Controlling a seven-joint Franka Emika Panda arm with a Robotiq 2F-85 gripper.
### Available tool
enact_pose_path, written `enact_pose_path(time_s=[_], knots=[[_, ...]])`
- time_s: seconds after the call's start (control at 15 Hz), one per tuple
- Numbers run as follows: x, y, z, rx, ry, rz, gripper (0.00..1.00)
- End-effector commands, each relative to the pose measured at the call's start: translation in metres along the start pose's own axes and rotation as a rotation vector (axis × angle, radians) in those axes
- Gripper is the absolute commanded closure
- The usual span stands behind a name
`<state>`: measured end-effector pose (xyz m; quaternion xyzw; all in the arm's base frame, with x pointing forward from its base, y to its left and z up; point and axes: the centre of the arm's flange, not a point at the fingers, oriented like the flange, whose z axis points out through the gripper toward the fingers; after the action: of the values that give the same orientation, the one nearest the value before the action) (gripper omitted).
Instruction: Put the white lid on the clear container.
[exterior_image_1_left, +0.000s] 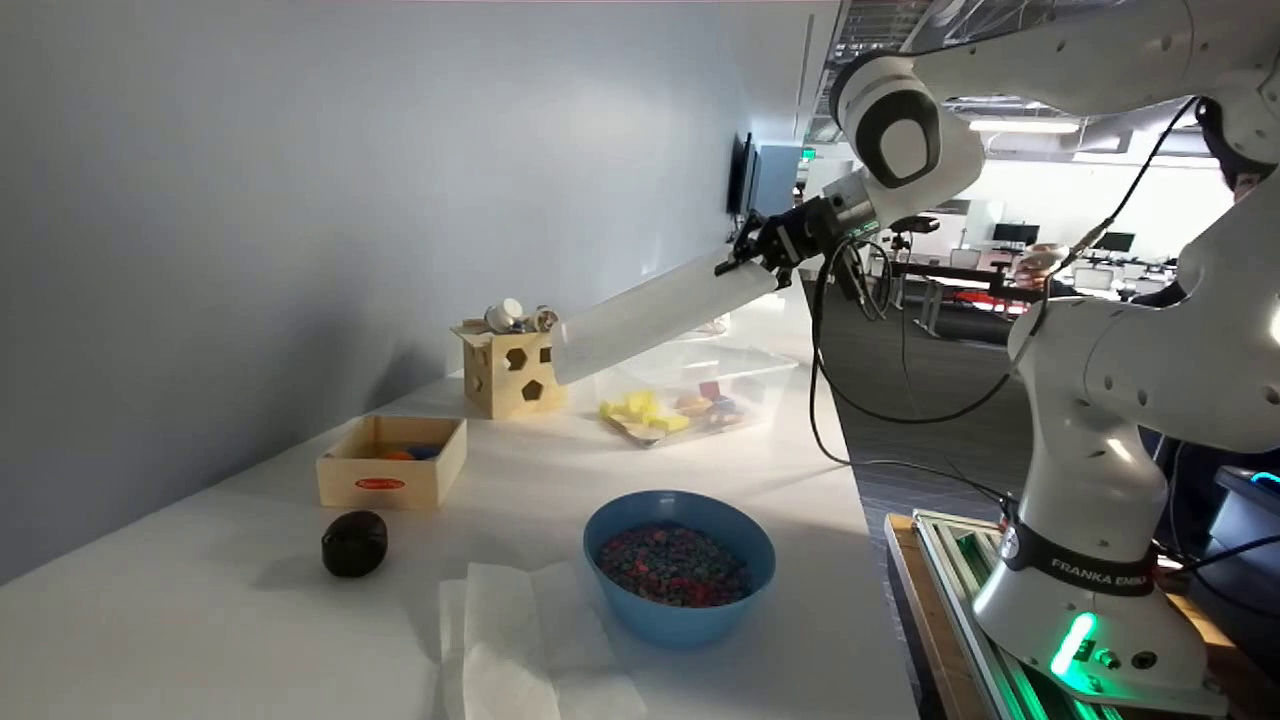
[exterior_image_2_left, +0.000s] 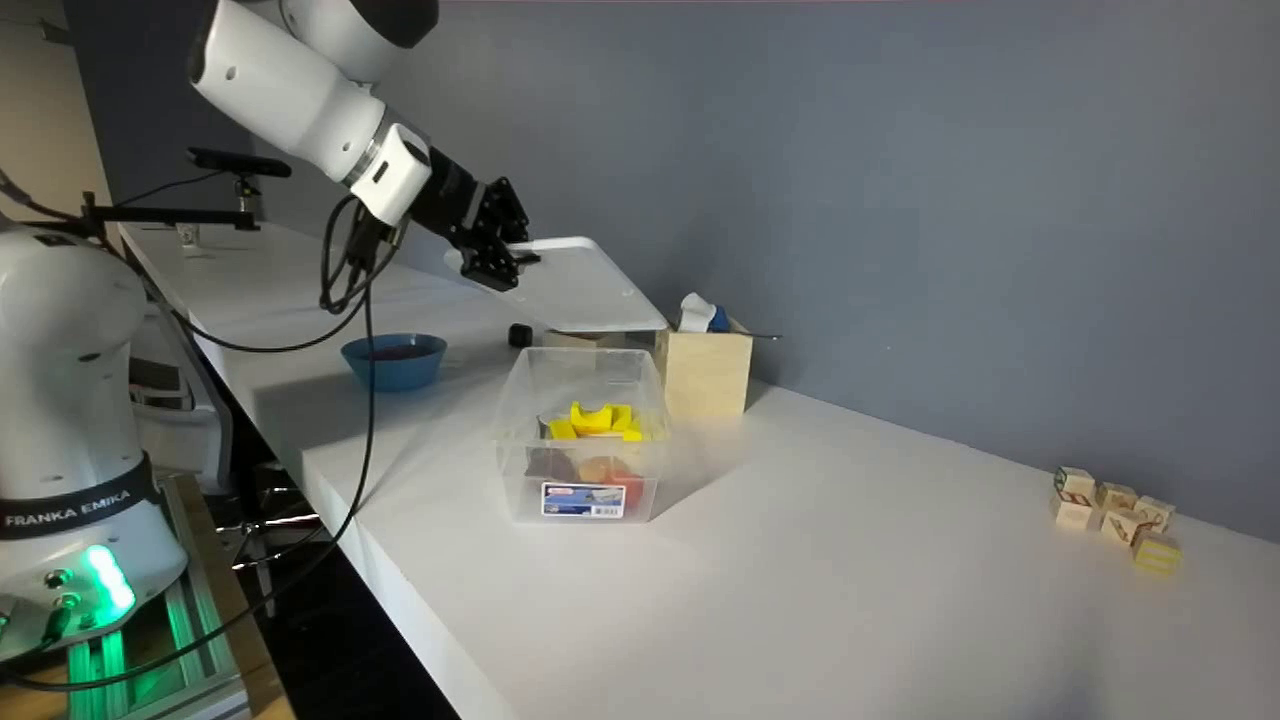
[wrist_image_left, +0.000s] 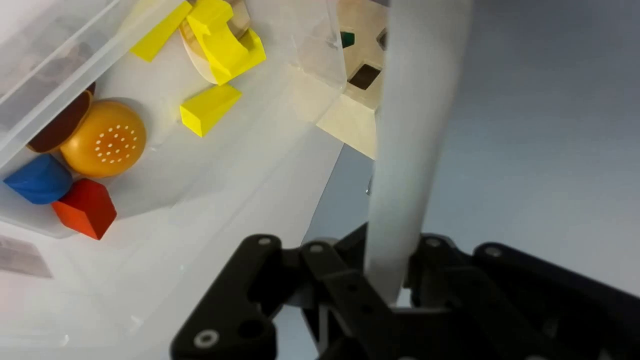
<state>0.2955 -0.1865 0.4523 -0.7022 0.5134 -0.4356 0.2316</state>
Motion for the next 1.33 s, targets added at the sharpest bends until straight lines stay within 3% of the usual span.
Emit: enact_pose_path(time_s=[0.0, 0.27, 0.73, 0.8, 0.87, 1.27], knots=[[0.009, 0.021, -0.026, 0.081, -0.018, 0.02, 0.99], [0.008, 0.042, -0.034, 0.075, -0.015, 0.05, 0.99], [0.006, 0.087, -0.03, -0.049, 0.024, 0.134, 0.99], [0.006, 0.091, -0.03, -0.052, 0.027, 0.158, 0.69], [0.01, 0.094, -0.032, -0.056, 0.033, 0.168, 0.68], [0.015, 0.102, -0.033, -0.103, 0.073, 0.212, 0.27]])
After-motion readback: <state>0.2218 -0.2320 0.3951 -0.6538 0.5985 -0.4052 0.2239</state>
